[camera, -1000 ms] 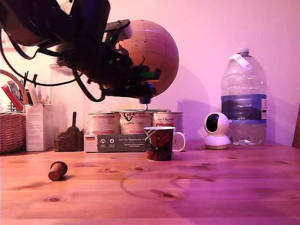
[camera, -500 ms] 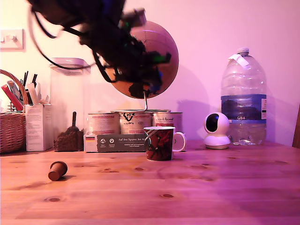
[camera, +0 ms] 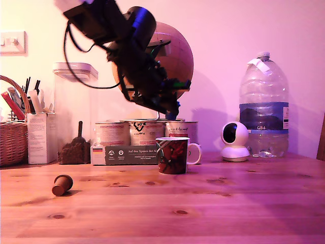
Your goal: Pick up the coffee capsules from the table one by one and drop them inside the nearest coffee cup
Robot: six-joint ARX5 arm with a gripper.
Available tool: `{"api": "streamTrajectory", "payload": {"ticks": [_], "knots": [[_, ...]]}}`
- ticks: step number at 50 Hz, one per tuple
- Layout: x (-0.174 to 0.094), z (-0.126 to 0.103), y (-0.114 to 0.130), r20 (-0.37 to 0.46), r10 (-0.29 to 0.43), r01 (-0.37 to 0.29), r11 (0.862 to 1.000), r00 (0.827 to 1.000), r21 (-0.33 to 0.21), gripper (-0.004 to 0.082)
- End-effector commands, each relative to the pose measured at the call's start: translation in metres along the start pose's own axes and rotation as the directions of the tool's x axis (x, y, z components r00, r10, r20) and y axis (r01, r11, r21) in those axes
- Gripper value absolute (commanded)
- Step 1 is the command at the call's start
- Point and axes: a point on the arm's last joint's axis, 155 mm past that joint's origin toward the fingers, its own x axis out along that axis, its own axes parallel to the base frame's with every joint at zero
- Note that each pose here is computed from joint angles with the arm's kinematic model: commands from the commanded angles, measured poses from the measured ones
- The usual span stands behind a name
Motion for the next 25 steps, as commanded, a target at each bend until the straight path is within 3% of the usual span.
{"api": "streamTrajectory", "payload": {"ticks": [1, 25], "knots": [[0.015, -0.02, 0.0, -0.048, -0.007, 0.007, 1.0, 0.999, 0.002, 0.0096], [0.016, -0.037, -0.001, -0.108, -0.018, 0.018, 1.0, 0.994, -0.003, 0.0096]]}}
